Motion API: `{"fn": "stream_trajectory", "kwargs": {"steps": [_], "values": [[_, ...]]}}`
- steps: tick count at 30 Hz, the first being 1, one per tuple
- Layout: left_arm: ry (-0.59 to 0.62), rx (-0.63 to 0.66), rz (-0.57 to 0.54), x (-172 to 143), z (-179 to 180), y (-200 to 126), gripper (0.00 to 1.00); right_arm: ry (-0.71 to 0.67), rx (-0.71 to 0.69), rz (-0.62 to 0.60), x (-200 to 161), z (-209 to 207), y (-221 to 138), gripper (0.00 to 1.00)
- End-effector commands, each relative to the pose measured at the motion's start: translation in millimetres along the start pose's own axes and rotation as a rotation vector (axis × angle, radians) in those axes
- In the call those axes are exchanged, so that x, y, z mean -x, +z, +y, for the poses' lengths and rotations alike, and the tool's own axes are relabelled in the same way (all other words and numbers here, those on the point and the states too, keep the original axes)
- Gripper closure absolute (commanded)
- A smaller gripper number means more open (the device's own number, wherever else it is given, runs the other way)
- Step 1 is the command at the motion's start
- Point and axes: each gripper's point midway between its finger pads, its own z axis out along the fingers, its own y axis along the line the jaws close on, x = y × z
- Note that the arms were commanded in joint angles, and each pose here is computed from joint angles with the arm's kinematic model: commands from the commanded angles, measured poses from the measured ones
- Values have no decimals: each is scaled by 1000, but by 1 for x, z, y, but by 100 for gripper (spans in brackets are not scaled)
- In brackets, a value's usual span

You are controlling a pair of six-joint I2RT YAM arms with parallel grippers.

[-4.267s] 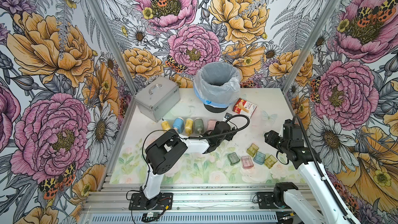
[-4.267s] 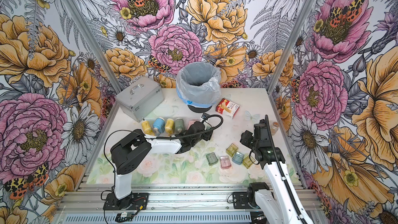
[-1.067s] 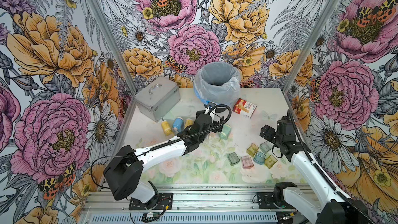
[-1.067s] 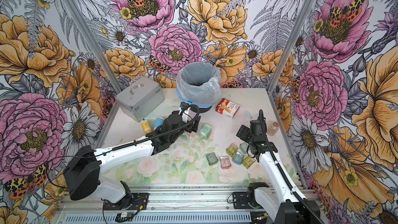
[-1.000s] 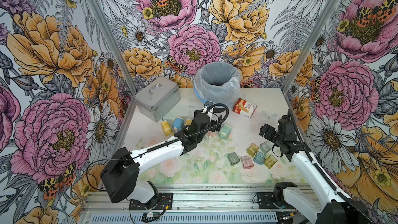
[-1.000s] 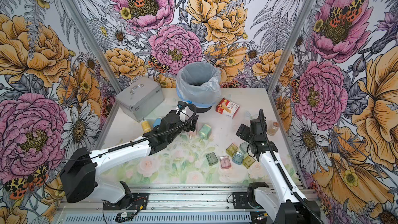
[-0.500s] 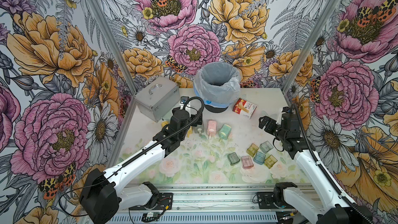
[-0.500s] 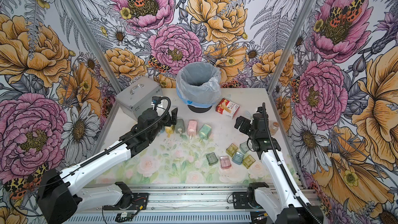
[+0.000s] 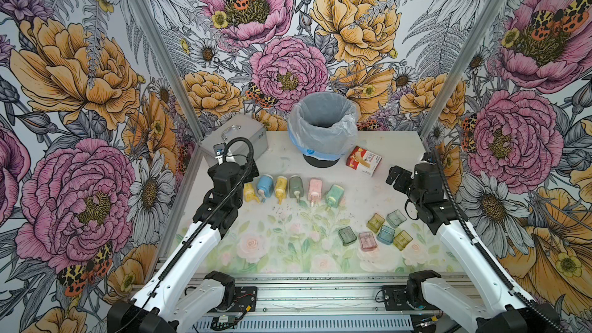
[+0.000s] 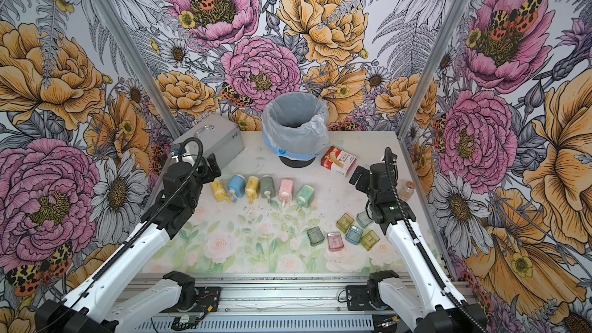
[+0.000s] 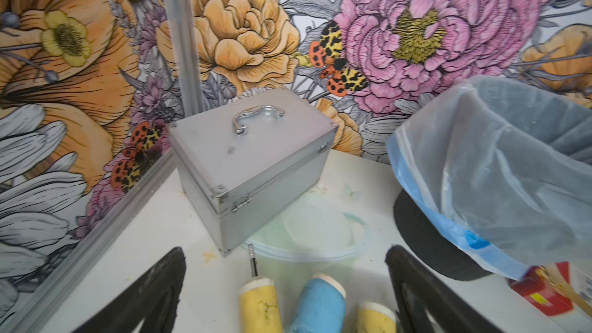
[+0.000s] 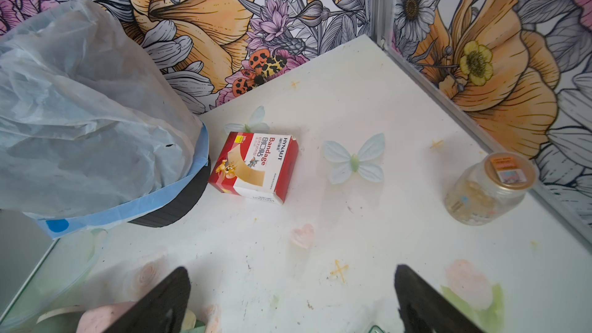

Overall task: Take out the pencil sharpener tray and clean the shavings
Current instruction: Reset both arms

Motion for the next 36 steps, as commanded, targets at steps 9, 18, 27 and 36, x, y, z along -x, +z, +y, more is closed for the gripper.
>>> {"fn": "stream_trajectory", "kwargs": {"steps": [9,18,27,36], "values": [[100,145,9,-4,63,10,1,-1,-183,-187,25,-28,1,1],[31,188,-59,-24,90,37,1,-121,-330,-204,20,-49,12,0],[-121,76,-121,-38,98,67,1,-221,-314,-249,14,-47,27,1],[-93,-21,-88,-66,85,82,1,-286,-85,-413,2,-24,17,3]]}}
